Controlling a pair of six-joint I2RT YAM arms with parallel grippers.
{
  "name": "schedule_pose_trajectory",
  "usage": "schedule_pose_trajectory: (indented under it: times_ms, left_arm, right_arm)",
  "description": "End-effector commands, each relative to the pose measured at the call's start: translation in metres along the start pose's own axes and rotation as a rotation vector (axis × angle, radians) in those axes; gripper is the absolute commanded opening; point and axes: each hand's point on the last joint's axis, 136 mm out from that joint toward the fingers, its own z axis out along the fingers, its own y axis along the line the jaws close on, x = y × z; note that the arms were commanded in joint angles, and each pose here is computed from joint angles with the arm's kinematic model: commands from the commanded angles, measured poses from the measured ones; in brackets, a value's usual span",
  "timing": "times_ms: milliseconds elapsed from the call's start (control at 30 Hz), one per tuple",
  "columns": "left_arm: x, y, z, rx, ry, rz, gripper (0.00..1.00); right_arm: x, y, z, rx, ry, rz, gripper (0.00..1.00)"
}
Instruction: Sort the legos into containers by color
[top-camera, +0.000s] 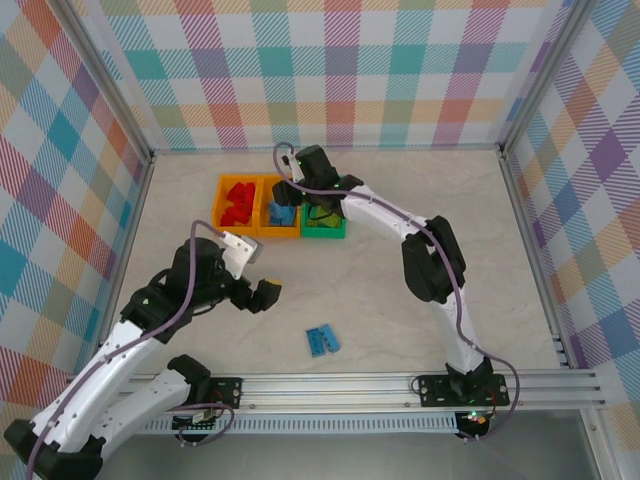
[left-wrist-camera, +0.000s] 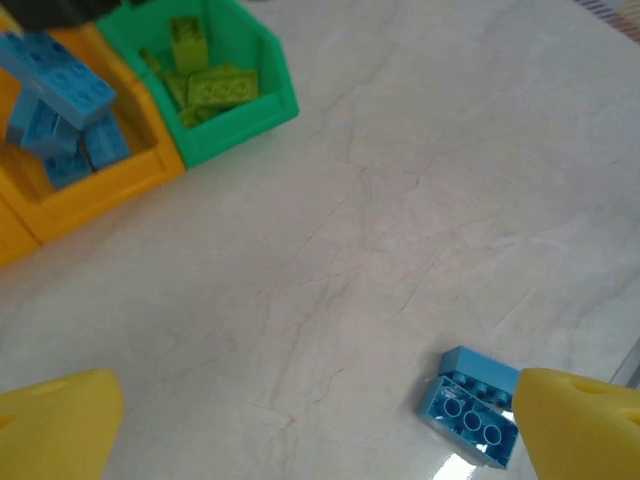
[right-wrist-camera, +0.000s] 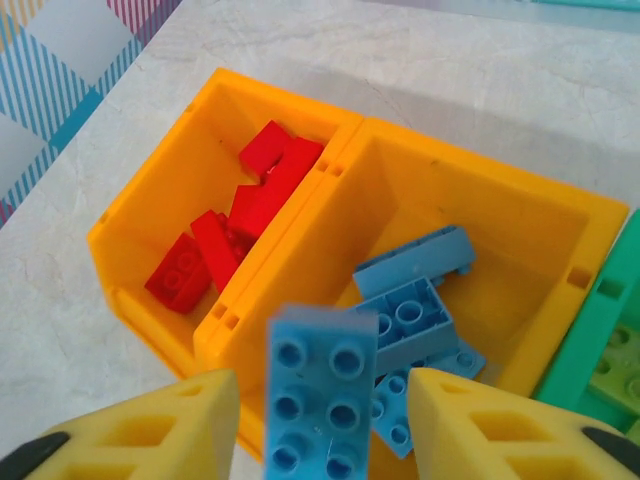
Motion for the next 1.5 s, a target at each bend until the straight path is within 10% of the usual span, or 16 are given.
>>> schedule_pose_trajectory:
  times_ms: [0, 400, 767, 1467]
  left_arm:
    - [0.005, 0.017, 0.001, -0.102, 0.023, -0.325, 1.00]
    - [0.060, 0.012, 0.044, -0.138, 0.068, -1.063, 0.81]
    - [0.125, -0.096, 0.093, -0.047, 0.467, -0.695, 0.76]
    - [0.187, -0.097, 0.125, -0.157, 0.654, -0.498, 0.48]
  right_arm:
    - [-0.016, 0.008, -0.016, -0.025, 0.001, -0.037, 0.52]
    - [0.033, 0.037, -0.178, -0.115, 0.087, -0.097, 0.73]
    - [0.163, 0.031, -0.309, -0.125, 0.219, 0.092, 0.91]
    - [0.168, 0.016, -0.303, -0.049, 0.224, 0.098, 1.00]
